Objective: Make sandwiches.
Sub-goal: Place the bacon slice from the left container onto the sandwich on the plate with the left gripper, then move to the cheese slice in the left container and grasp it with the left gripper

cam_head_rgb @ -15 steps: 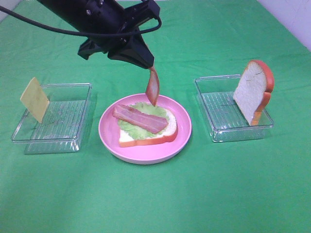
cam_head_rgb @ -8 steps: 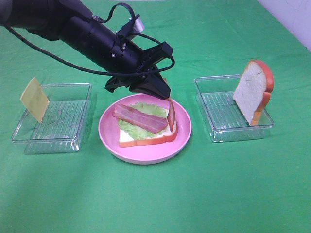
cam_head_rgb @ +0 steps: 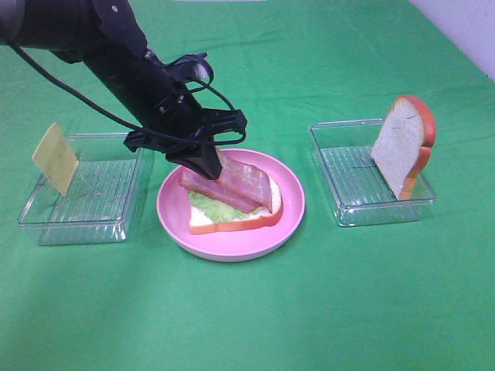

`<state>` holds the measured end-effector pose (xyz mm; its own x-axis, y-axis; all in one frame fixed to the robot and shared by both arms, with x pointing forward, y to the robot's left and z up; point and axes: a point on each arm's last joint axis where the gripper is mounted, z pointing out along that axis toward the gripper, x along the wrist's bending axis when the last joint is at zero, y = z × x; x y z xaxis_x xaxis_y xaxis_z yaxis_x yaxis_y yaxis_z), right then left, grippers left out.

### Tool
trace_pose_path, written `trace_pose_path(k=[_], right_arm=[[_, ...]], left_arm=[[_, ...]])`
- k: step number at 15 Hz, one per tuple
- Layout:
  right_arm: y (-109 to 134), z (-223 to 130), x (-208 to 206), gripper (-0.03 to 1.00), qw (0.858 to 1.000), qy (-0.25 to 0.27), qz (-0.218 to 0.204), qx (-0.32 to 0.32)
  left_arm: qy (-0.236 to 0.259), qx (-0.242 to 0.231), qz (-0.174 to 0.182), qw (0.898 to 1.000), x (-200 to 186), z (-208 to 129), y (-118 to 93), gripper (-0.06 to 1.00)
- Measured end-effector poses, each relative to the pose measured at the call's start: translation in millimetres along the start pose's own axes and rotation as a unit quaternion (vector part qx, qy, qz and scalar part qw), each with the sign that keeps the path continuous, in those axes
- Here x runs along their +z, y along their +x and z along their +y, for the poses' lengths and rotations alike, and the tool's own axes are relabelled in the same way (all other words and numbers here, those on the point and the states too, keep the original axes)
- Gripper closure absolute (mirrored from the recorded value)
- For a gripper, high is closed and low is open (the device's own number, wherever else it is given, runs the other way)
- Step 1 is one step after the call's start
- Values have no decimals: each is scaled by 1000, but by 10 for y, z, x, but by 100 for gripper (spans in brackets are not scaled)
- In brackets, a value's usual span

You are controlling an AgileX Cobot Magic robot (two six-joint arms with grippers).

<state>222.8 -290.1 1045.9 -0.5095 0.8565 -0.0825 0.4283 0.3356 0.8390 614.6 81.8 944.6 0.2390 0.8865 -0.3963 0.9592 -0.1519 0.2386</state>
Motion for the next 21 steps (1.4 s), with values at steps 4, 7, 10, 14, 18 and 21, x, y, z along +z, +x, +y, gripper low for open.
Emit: trace_pose_path(k=[4,7,10,14,18,21], right_arm=[[0,0,0,13,1000,0,0,0],[0,0,0,13,1000,0,0,0],[0,0,0,13,1000,0,0,0],[0,0,0,13,1000,0,0,0],[0,0,0,13,1000,0,0,0],[0,0,0,13,1000,0,0,0]], left_arm=[[-3,-26,34,999,-11,11,84,92],[-5,-26,34,999,-11,16,84,60],[-5,-20,34,999,-13,18,83,28],[0,21,34,999,-222,167,-42,23],[19,29,64,997,-521,296,-144,23],[17,40,146,988,-782,394,-107,23]])
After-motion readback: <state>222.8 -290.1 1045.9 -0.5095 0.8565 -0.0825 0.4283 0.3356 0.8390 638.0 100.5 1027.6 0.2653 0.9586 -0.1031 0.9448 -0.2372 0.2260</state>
